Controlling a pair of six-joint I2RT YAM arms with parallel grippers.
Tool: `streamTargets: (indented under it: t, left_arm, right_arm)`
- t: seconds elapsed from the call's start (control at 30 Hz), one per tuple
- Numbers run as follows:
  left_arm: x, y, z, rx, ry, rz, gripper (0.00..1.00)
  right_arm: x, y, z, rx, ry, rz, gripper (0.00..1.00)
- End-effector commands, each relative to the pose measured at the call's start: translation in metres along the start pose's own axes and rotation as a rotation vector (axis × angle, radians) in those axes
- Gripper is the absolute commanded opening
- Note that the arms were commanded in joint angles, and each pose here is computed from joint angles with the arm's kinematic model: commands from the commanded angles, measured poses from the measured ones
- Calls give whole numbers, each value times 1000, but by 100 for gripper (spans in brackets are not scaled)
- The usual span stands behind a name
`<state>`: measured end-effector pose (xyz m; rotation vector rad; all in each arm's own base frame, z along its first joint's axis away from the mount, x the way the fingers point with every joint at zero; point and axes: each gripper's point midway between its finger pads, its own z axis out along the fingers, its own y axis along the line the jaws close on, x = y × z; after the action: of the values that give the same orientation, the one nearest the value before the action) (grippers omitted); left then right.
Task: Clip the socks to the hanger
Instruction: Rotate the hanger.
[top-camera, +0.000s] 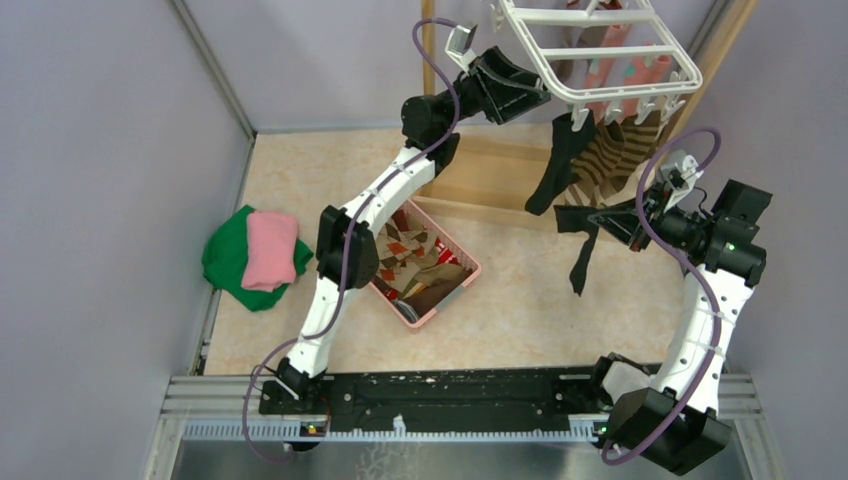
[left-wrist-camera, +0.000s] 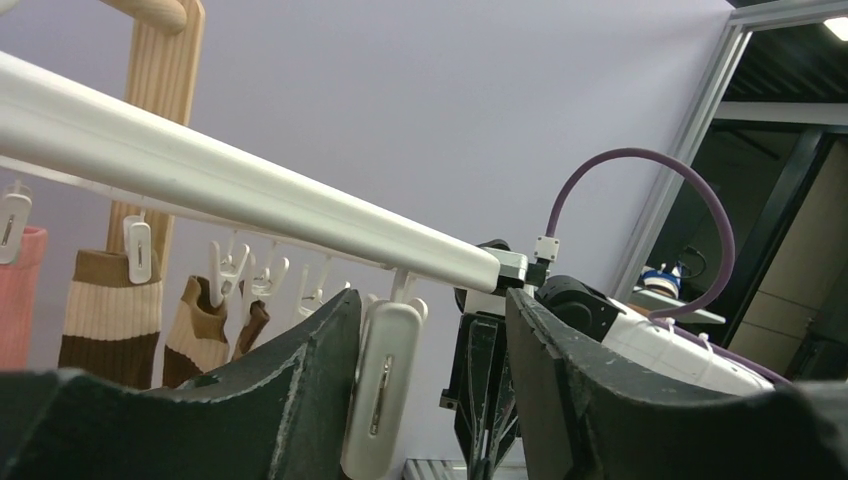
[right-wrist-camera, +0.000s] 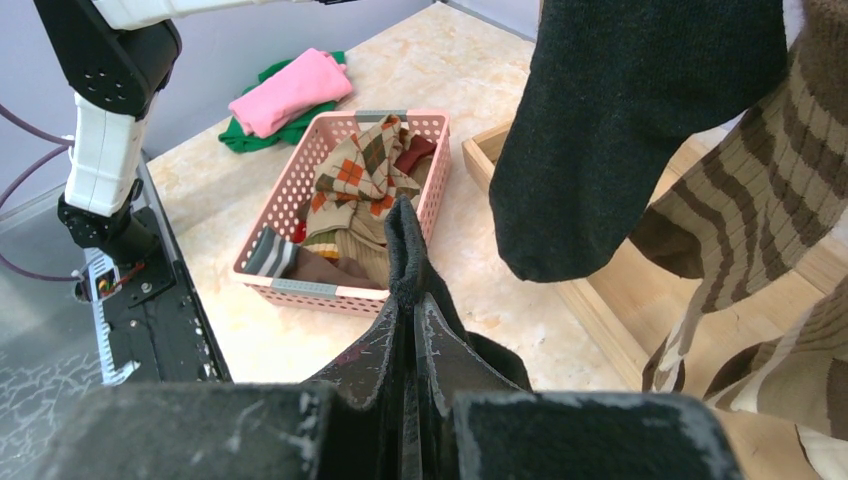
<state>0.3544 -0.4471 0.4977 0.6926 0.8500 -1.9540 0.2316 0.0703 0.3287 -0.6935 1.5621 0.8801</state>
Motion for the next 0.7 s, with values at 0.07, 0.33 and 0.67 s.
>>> streamTargets:
  t: [0.07,0.33,0.67]
  left_arm:
    - [-9,-14,6,27,-10,42,70]
    - [-6,-10,4,5,5,50,71]
    - [-8,-10,-1,16,0,57,43]
  right_arm:
    - [-11,4,1,-16,-7,-63,0]
    - [-11,4,1,-15,-7,-66,0]
    - [-12,4,1,-16,-7,-68,0]
